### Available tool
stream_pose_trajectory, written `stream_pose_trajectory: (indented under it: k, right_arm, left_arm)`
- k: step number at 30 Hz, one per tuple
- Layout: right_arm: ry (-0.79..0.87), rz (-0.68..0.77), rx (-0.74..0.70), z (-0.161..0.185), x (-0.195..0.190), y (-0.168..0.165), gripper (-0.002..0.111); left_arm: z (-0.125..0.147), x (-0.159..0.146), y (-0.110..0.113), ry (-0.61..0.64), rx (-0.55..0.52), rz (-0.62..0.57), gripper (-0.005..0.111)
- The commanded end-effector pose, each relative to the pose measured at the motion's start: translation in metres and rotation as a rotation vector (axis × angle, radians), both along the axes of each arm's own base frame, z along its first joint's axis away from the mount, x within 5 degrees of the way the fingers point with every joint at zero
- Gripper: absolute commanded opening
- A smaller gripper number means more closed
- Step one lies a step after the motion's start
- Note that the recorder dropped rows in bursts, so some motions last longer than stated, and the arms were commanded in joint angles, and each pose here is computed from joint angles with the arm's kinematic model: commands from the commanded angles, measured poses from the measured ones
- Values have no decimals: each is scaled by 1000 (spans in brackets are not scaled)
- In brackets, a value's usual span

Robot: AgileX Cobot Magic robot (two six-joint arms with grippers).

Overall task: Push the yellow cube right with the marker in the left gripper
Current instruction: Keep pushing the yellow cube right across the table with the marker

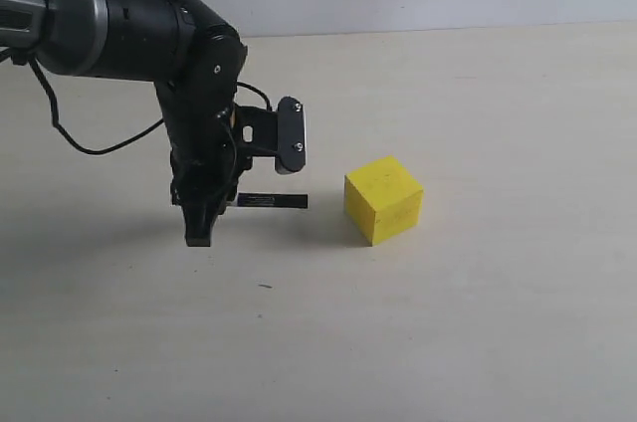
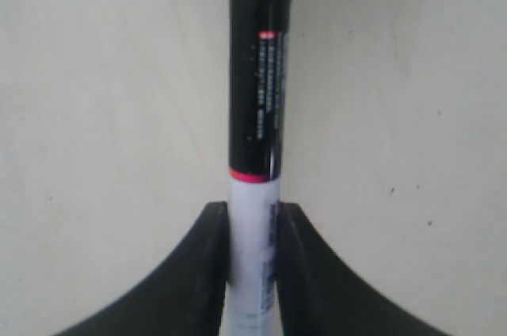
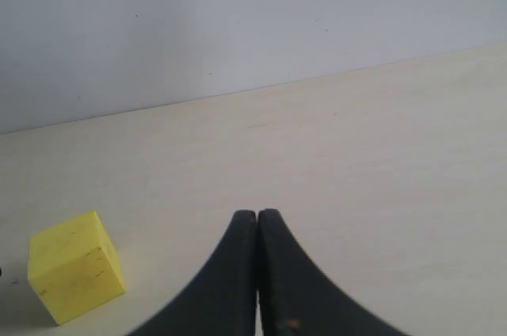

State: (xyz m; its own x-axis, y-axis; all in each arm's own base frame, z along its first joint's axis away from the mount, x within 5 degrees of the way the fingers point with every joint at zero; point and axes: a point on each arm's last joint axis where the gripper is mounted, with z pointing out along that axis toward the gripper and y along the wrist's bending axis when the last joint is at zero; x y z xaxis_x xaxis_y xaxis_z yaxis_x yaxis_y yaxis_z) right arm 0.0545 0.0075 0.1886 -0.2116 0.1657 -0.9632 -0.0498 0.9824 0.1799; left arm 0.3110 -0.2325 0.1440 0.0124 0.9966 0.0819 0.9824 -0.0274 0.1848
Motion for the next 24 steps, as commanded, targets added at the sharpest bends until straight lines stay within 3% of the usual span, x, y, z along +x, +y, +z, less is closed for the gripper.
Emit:
stream_pose_trajectory:
  k: [1, 6, 11, 14, 17, 22, 24]
  right_arm:
    - [-3, 0, -8, -1, 0, 0, 0]
    - [-3, 0, -8, -1, 0, 0, 0]
    - [-3, 0, -8, -1, 0, 0, 0]
    - [-3, 0, -8, -1, 0, 0, 0]
    - [-3, 0, -8, -1, 0, 0, 0]
    - [-3, 0, -8, -1, 0, 0, 0]
    - [-3, 0, -8, -1, 0, 0, 0]
  left_arm:
    - [-4, -5, -26, -33, -74, -59, 0]
    - [0, -5, -57, -79, -126, -87, 0]
    - [1, 4, -29, -29, 31, 13, 0]
    - [0, 10, -14, 12, 61, 81, 0]
    - [0, 12, -14, 13, 36, 99, 0]
    - [-3, 2, -47, -59, -75, -12, 0]
    - [-6, -8, -80, -96, -128, -94, 0]
